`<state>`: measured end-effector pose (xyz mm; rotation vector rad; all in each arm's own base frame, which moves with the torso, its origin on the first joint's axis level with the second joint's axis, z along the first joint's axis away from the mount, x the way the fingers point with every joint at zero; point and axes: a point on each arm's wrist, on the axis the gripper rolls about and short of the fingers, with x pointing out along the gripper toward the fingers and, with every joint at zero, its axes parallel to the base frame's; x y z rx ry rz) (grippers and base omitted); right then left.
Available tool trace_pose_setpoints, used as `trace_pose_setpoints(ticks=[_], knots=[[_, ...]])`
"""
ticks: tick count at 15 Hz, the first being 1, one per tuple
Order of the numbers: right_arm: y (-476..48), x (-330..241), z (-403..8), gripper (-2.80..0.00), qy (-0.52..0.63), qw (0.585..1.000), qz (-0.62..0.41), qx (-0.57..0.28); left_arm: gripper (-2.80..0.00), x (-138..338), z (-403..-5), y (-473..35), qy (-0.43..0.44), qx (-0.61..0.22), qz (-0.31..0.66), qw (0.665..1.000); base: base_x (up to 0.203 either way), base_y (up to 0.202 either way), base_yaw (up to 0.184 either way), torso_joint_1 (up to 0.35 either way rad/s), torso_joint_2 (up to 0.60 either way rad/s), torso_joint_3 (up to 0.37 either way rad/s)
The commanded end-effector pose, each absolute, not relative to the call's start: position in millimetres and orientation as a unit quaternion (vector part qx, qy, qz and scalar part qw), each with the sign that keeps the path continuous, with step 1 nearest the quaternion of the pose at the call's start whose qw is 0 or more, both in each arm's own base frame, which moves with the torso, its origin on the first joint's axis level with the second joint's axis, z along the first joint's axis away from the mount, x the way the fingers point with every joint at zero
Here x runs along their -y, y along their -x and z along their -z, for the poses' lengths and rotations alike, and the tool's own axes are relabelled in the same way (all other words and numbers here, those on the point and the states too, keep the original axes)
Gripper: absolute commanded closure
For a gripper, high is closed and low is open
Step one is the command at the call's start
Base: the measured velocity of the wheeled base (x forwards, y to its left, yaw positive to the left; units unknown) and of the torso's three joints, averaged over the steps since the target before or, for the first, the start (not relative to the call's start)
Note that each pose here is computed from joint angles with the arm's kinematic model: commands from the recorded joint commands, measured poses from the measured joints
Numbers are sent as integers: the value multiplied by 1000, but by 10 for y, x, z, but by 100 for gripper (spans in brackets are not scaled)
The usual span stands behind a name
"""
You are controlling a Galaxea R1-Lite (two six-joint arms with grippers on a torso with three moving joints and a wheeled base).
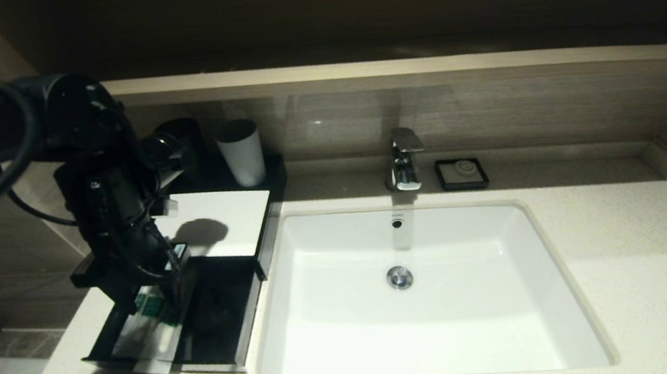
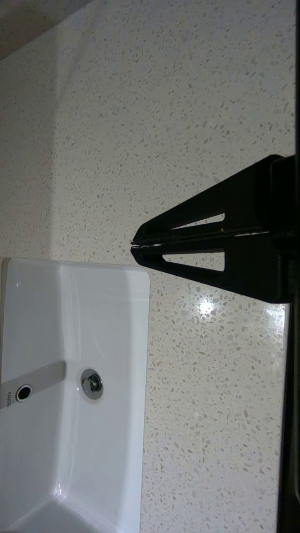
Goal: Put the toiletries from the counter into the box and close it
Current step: Place the bathroom toiletry into the drawer
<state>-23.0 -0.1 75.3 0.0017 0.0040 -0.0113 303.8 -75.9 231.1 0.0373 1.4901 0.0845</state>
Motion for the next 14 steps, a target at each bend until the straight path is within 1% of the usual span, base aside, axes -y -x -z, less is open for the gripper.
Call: trace_pose_setpoints(ticks=[1, 3, 7, 14], knots=[[230, 1, -752, 0, -1, 1000, 5, -2, 0, 776, -2294, -3029, -20, -684, -38, 728, 0, 0, 0, 0, 0, 0], [230, 1, -752, 0, -1, 1000, 5, -2, 0, 793, -2264, -3038, -24, -689, -37, 724, 0, 0, 0, 0, 0, 0], [230, 1, -752, 0, -1, 1000, 5, -2, 0, 804, -2183, -3040, -32, -712, -41, 701, 0, 0, 0, 0, 0, 0], [230, 1, -751, 0, -1, 1000, 5, -2, 0, 803, -2083, -3041, -42, -731, -47, 680, 0, 0, 0, 0, 0, 0]])
